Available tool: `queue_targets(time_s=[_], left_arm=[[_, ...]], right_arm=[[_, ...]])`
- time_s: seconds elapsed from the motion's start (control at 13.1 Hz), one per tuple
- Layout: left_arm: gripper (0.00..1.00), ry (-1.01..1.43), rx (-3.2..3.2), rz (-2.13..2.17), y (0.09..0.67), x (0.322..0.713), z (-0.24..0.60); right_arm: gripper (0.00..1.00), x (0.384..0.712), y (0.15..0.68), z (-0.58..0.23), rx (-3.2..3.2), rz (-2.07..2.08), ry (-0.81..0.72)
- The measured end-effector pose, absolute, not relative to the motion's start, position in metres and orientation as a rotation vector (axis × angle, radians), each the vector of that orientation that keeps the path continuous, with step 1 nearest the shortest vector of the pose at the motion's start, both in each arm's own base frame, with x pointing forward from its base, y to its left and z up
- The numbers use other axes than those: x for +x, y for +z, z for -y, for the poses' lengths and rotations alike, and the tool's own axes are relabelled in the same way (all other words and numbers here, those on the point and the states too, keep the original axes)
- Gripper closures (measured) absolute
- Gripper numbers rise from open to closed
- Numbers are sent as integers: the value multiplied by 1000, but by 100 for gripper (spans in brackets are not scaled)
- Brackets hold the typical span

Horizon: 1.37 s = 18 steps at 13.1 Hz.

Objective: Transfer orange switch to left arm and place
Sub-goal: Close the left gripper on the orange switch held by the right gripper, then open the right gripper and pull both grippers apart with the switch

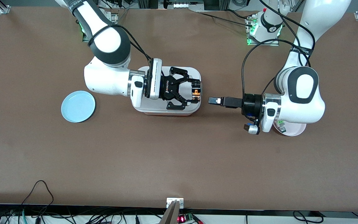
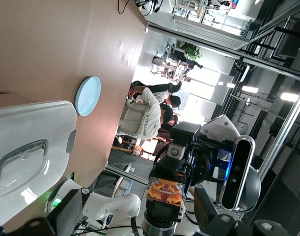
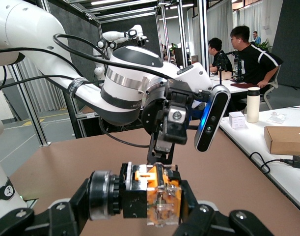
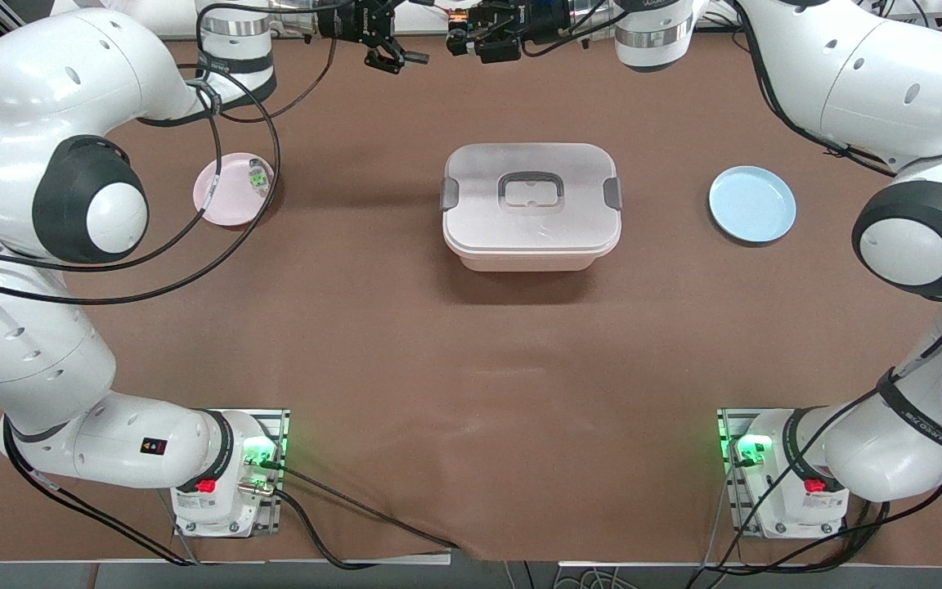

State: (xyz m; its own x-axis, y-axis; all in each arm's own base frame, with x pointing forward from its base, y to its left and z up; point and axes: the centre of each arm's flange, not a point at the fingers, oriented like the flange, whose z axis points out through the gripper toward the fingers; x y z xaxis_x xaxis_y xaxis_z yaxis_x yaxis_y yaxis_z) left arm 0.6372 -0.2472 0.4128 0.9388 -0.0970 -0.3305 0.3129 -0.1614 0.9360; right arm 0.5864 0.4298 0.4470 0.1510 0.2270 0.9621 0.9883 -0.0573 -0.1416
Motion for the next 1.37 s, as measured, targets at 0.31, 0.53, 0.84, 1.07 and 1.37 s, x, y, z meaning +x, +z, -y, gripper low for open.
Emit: queue_targets(time_s=[0.31, 0.53, 0.84, 1.07, 1.37], left_arm=[[0, -369, 1683, -160, 414, 634, 259], [4, -370, 1695, -151, 414, 629, 275], [34, -348, 1694, -116, 419, 628, 283], [59, -335, 1694, -106, 423, 630, 283], [59, -334, 1694, -105, 423, 630, 283]], right_arm=[[28, 587, 446, -430, -1476, 1243, -1007], [28, 587, 446, -430, -1477, 1243, -1007], [28, 587, 441, -430, -1482, 1241, -999], [28, 587, 438, -429, -1485, 1237, -995], [28, 587, 437, -429, -1485, 1236, -994]])
